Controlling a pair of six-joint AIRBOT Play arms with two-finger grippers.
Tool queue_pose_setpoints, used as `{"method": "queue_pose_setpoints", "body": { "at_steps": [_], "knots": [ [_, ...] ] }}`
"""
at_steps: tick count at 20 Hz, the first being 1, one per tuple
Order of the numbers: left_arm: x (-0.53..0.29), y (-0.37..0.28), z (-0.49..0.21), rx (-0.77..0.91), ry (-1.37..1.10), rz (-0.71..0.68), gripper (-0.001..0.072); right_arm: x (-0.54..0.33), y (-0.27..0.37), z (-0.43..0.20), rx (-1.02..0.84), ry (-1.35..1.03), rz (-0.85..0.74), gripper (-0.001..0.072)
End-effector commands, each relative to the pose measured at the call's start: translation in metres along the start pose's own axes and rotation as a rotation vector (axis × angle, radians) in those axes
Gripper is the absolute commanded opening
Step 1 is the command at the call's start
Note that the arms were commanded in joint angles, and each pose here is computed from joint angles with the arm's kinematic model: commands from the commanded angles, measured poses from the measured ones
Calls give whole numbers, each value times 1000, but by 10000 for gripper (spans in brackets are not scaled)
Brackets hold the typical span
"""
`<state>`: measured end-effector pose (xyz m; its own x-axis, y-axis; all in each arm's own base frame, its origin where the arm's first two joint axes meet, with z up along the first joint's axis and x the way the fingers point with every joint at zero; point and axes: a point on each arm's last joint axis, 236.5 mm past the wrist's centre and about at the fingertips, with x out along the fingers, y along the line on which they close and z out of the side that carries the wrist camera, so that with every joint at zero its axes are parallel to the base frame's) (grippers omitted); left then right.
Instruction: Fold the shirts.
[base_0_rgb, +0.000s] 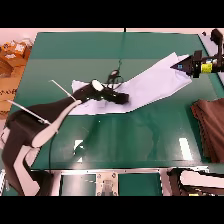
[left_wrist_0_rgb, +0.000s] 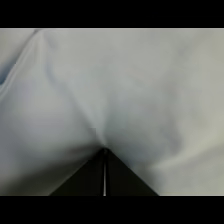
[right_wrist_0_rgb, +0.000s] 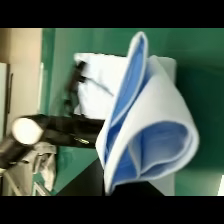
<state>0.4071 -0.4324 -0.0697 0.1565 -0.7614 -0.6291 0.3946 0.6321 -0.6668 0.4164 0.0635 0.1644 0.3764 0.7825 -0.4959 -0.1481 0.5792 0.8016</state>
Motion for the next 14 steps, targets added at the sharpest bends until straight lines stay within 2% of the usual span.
{"method": "queue_pose_setpoints", "body": {
  "at_steps": [1,6,8,12,14],
  "knots": [
    [31,-28,-12,2,14,-49,21,-1,35,-7,-29,7,51,17],
    [-4,-29,-1,59,118,-100,20,2,36,-8,-30,13,54,17],
    [-42,-12,8,74,211,-72,20,11,42,-8,-42,15,58,17],
    [-154,65,46,64,311,225,20,59,76,-11,-74,18,86,18],
    [-217,105,64,-13,287,371,20,96,98,-15,-90,-4,103,18]
  ]
}}
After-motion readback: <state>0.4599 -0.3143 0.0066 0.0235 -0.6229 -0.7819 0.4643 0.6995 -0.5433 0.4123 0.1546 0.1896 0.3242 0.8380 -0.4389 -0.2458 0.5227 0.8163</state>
